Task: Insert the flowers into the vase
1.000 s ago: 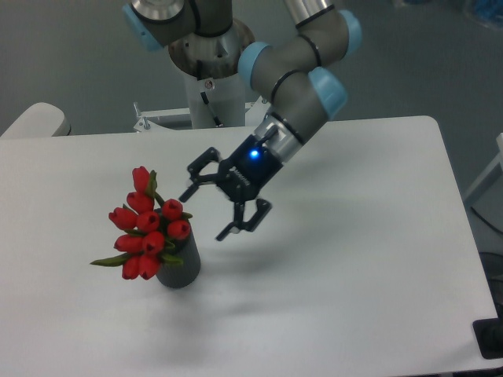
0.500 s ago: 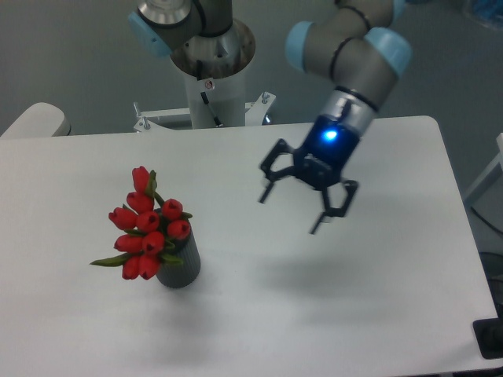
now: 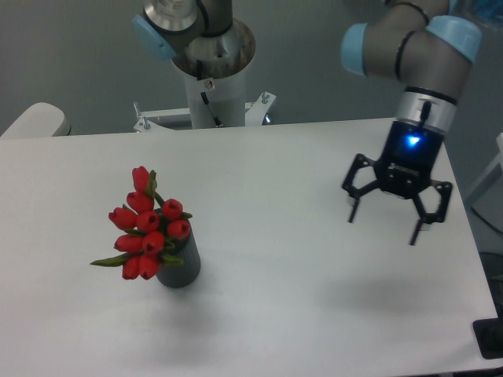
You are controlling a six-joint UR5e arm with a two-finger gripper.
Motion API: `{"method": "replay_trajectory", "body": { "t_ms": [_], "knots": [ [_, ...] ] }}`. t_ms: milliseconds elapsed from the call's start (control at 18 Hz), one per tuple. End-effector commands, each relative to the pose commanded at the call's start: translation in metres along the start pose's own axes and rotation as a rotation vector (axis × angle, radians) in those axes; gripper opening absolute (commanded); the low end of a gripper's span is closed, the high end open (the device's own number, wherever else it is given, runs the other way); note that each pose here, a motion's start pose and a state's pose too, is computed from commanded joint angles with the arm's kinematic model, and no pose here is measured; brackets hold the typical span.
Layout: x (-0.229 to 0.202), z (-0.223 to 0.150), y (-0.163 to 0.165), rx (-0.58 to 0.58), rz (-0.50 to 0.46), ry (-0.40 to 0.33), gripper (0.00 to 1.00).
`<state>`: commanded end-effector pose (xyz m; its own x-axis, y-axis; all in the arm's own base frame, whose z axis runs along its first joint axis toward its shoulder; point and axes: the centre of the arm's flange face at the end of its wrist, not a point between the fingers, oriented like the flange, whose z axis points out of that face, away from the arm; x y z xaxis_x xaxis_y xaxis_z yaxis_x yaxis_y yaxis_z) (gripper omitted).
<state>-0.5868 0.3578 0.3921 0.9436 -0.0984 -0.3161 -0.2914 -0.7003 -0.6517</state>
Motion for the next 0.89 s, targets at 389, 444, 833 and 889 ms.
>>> {"method": "replay_trajectory", "body": {
  "t_ms": [389,444,833,889],
  "knots": [
    [-0.045,-0.015,0.018,-0.322,0.340,-0.046,1.00],
    [-0.047,-0.018,0.019,-0.353,0.371,-0.025,1.00],
    [-0.074,-0.037,-0.006,-0.479,0.412,0.081,1.00],
    [-0.076,-0.037,-0.011,-0.477,0.415,0.089,1.00]
  ]
}}
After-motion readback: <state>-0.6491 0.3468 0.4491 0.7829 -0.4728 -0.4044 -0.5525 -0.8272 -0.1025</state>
